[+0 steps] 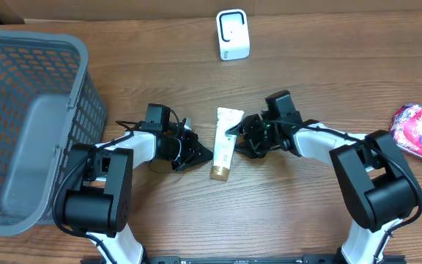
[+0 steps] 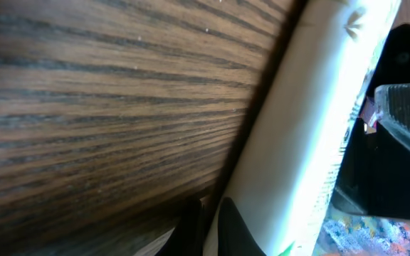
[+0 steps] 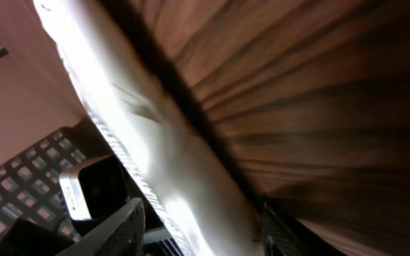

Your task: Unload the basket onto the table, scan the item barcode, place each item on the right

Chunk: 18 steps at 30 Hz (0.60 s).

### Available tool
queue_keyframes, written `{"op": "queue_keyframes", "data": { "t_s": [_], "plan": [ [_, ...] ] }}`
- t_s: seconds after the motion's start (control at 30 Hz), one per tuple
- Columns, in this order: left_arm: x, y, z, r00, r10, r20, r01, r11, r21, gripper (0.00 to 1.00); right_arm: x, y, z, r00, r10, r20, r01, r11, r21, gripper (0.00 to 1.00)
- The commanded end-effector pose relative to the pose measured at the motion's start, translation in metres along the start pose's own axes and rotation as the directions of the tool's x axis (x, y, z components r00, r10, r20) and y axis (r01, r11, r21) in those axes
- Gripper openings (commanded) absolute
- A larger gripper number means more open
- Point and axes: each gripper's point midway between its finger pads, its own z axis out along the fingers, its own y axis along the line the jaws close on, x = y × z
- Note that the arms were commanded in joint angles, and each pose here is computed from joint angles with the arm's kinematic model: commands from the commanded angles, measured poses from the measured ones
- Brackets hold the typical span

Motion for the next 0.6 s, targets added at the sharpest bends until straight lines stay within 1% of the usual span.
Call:
{"op": "queue_keyframes", "data": {
  "t_s": [0.0,0.03,0.1,0.17,0.2,0.33,0.4,0.47,0.53,0.57],
  "plan": [
    [0.004,0.022,0.008,0.999,-0.049,-0.011,0.048,0.996,-0.069,0.04,-0.019,-0.084,0.03,0.983,0.04,0.181,-0.082,0.969,0.231,0.56],
    [0.005,0.023,0.008,0.999,-0.051,-0.013,0.05,0.996,-0.07,0.04,-0.018,-0.085,0.031,0.982,0.032,0.186,-0.076,0.968,0.237,0.58],
    [0.006,0.023,0.008,0.998,-0.054,-0.016,0.053,0.996,-0.072,0.04,-0.018,-0.085,0.031,0.982,0.028,0.185,-0.072,0.968,0.24,0.57],
    [0.006,0.023,0.008,0.998,-0.056,-0.017,0.055,0.996,-0.073,0.04,-0.019,-0.086,0.03,0.984,0.011,0.178,-0.055,0.968,0.244,0.46],
    [0.006,0.023,0.008,0.998,-0.056,-0.017,0.055,0.996,-0.073,0.04,-0.019,-0.086,0.03,0.985,0.005,0.174,-0.048,0.969,0.243,0.43],
    [0.004,0.026,0.008,0.998,-0.057,-0.007,0.056,0.995,-0.085,0.04,-0.019,-0.091,0.028,0.987,0.009,0.162,-0.051,0.964,0.259,0.4],
    [-0.002,0.034,0.005,0.997,-0.068,0.024,0.07,0.99,-0.119,0.04,-0.019,-0.092,0.026,0.986,0.016,0.164,-0.06,0.963,0.264,0.41],
    [-0.008,0.042,0.001,0.994,-0.089,0.056,0.097,0.984,-0.147,0.04,-0.019,-0.093,0.026,0.986,0.021,0.163,-0.064,0.962,0.265,0.47],
    [-0.015,0.048,-0.004,0.988,-0.12,0.093,0.134,0.978,-0.16,0.04,-0.019,-0.093,0.026,0.987,0.023,0.159,-0.065,0.962,0.263,0.59],
    [-0.019,0.049,-0.007,0.985,-0.133,0.109,0.148,0.978,-0.149,0.04,-0.019,-0.093,0.026,0.987,0.023,0.159,-0.065,0.963,0.263,0.6]
  ]
}}
